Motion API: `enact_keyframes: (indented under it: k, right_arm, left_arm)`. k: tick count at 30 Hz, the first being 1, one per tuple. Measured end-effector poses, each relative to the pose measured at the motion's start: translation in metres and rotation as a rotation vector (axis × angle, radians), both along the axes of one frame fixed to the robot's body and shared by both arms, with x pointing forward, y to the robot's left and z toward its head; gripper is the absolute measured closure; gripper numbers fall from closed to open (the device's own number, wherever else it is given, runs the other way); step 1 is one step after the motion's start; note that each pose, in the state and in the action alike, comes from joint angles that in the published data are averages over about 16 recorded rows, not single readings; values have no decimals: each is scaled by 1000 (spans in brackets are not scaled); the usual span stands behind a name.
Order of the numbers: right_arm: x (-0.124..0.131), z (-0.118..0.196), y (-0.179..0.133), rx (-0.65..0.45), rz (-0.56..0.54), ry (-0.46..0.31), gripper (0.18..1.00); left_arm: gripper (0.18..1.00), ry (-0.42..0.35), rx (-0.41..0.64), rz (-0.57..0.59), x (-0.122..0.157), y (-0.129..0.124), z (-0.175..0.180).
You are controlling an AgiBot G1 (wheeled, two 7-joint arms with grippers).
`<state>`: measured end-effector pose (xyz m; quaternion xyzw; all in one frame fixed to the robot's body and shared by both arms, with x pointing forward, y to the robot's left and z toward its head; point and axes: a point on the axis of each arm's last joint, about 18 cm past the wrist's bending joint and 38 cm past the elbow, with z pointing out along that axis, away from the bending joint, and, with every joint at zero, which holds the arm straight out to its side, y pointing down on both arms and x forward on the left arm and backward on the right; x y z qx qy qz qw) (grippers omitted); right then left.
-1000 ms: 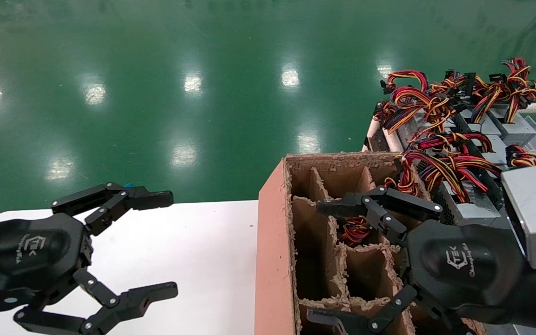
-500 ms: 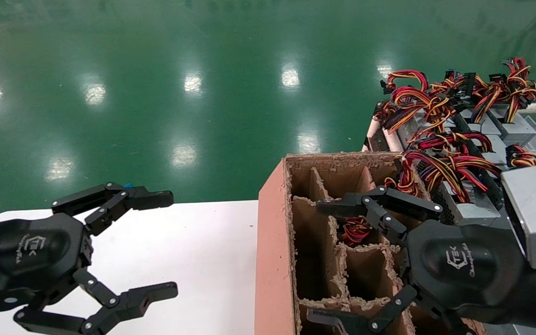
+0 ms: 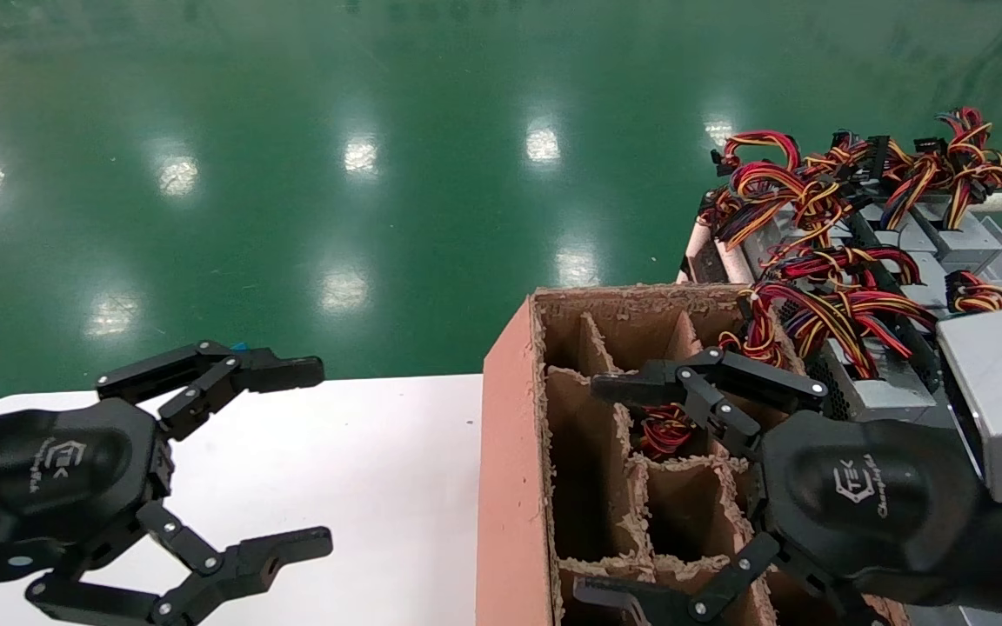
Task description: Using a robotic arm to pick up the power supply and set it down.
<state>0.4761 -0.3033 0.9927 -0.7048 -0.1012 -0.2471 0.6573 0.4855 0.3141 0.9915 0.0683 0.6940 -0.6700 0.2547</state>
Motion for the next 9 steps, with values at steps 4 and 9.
enact_keyframes:
  k: [4,9]
  right_arm:
    - [0,0,0,0,0,0,179]
    - [0,0,0,0,0,0,179]
  left_arm:
    - [184,0,0,0,0,0,0]
    - [184,0,0,0,0,0,0]
